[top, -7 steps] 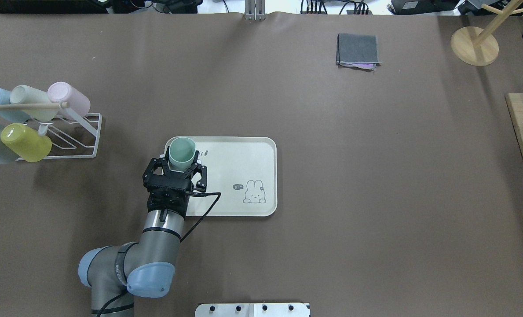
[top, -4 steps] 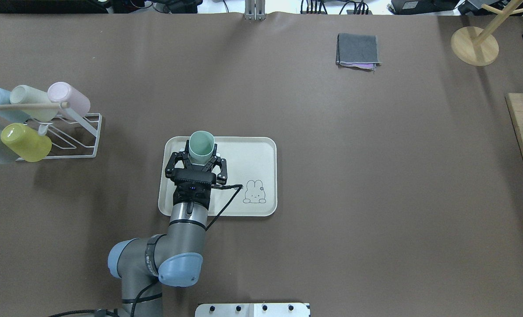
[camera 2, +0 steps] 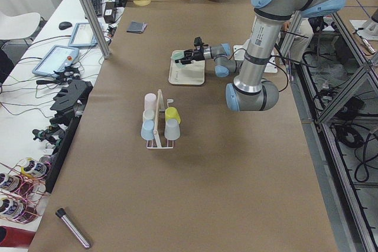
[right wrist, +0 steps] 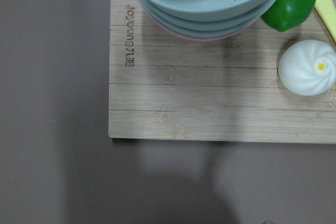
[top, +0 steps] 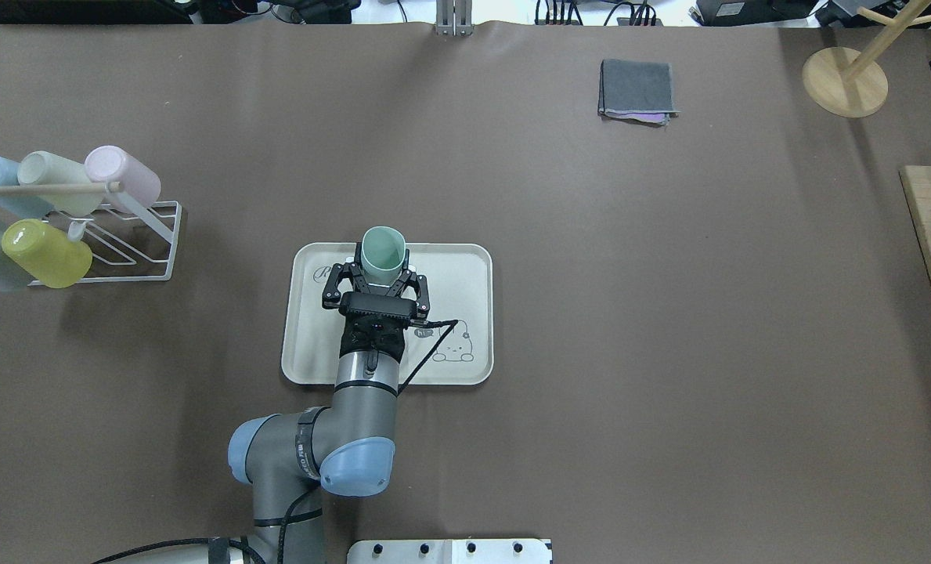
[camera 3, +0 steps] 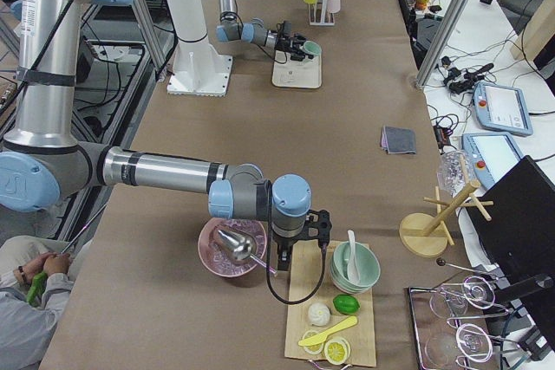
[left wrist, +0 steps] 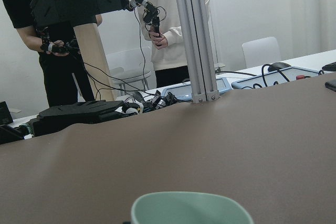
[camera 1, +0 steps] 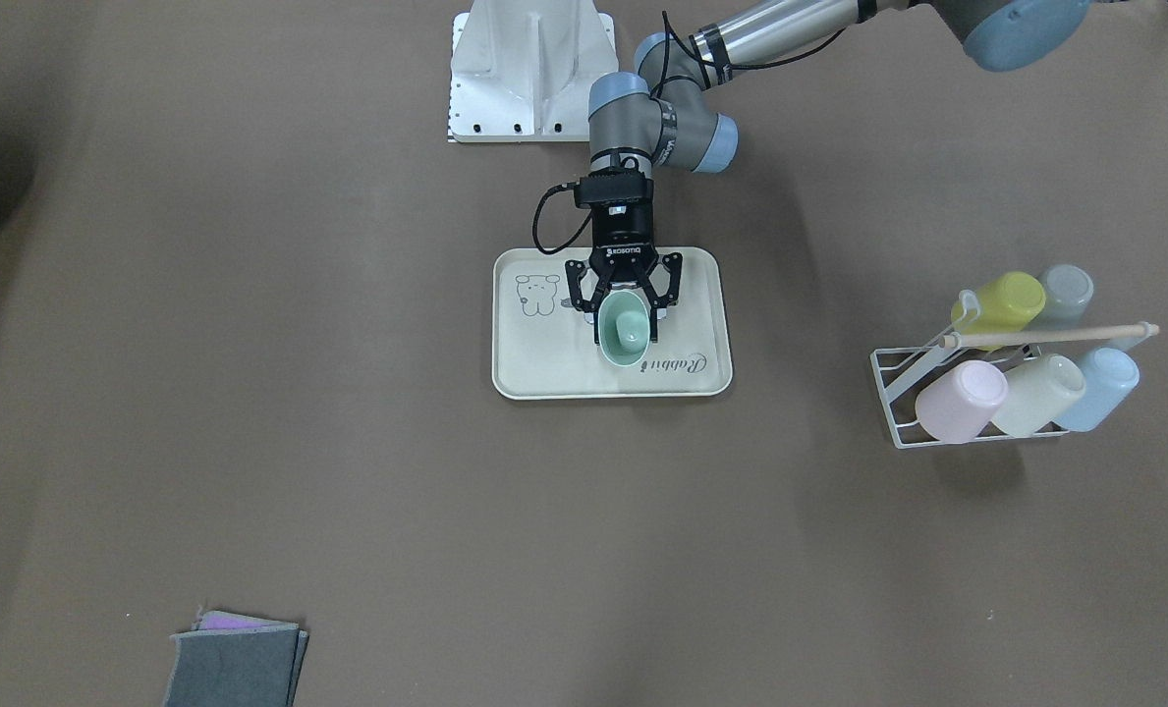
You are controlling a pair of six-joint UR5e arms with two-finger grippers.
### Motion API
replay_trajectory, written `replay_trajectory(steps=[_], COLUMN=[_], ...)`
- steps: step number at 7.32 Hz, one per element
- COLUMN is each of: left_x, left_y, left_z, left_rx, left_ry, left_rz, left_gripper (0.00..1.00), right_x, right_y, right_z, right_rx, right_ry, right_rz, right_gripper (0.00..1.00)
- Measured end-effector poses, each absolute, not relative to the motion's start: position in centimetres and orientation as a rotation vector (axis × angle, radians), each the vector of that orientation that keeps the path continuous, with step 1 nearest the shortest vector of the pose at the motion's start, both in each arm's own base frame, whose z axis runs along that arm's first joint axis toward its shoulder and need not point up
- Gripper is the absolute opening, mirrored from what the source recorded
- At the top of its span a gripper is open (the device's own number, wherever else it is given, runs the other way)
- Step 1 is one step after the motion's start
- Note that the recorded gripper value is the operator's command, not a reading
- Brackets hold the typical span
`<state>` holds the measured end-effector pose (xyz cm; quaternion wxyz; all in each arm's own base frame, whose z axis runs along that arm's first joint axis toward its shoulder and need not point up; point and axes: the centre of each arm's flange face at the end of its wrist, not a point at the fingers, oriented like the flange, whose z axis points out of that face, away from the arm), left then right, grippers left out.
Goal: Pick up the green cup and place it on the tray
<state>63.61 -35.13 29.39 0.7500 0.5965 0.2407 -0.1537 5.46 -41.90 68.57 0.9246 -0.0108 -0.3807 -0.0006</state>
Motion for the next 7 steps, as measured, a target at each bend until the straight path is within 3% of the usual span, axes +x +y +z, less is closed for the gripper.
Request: replay_trajectory(steps=[7], left_x=[64.26], left_y=[-35.18], left_z=[30.13], left_rx=[1.303], left_ry=[0.507], left_rz=[-0.320], left_gripper=[0.79], right_x=[5.45], right_y=[-41.83], right_z=[68.97], right_rx=[-0.029], right_ry=[-0.780], right_rz=[0.000], right_gripper=[1.00])
